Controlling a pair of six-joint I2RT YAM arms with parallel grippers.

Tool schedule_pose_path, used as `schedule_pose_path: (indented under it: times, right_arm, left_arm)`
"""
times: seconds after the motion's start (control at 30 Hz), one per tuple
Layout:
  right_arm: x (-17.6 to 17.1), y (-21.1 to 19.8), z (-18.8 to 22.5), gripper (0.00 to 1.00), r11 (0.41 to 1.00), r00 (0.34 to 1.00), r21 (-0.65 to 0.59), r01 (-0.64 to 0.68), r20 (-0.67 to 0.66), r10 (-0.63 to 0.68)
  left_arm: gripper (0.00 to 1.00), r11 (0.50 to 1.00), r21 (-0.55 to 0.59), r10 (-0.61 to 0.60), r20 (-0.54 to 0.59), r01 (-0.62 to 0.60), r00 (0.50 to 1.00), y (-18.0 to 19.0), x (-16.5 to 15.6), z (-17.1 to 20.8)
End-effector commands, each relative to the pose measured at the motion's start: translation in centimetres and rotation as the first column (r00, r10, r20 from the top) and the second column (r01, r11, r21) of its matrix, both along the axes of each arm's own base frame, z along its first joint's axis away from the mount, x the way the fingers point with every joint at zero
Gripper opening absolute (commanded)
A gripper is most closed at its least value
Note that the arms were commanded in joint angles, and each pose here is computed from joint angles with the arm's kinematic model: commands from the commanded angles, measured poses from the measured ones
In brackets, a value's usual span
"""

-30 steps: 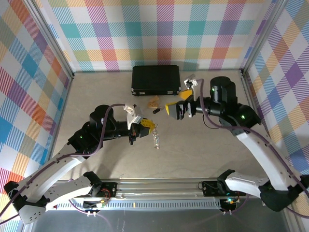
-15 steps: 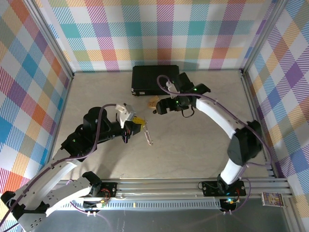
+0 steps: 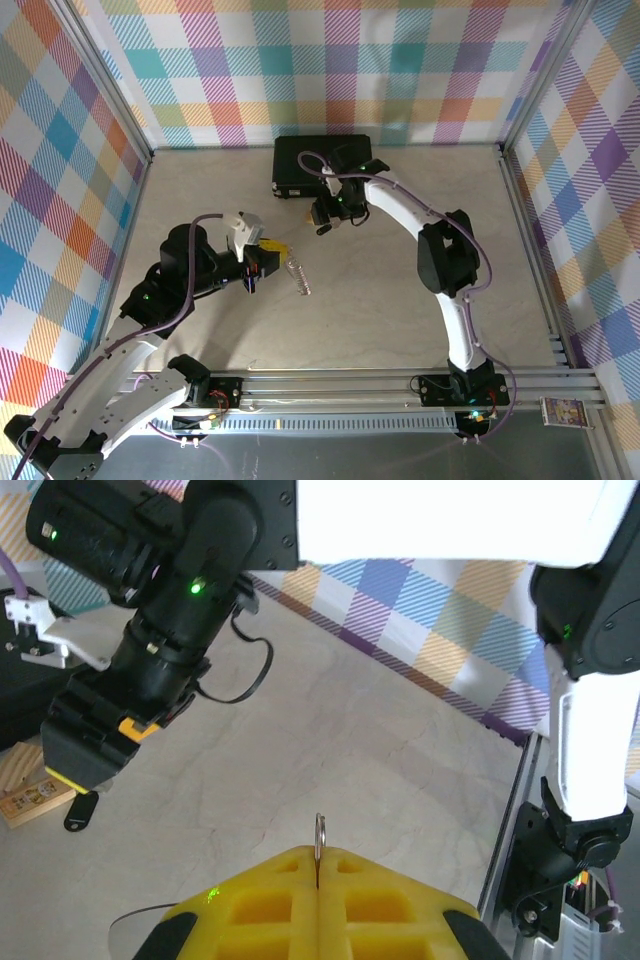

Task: Put the keys on the keyring

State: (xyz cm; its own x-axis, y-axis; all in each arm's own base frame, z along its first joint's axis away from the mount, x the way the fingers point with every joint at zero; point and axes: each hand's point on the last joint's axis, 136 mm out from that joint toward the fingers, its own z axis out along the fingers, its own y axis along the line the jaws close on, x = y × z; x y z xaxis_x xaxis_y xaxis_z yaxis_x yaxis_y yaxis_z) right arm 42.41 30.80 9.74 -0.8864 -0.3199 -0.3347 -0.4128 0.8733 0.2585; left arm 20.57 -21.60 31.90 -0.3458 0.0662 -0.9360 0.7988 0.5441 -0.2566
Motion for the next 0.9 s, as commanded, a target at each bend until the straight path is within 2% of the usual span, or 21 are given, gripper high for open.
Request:
schedule_pose_path:
  times: [0.0, 0.43, 0.87]
  right_arm:
    - [0.4, -0.6, -0.8, 0.75, 0.999, 1.0, -0.048, 0.014, -0.018, -0.015]
    - [1.9, 0.7, -4.1, 0.79, 0.999, 0.999, -0.04, 0.004, -0.034, -0.006]
    - [3.1, 1.7, -5.1, 0.79, 1.0, 1.0, -0.026, -0.007, 0.007, 0.007]
  left_arm:
    - [0.0, 0.998, -0.056, -0.013, 0.031, 0.015, 0.999, 0.1, -0.1, 1.4]
    - [0.0, 0.996, -0.085, -0.009, 0.019, 0.01, 1.0, 0.6, 0.6, 1.6]
    - [0.0, 0.996, -0.093, -0.011, 0.01, 0.011, 1.0, 0.5, 1.0, 1.4]
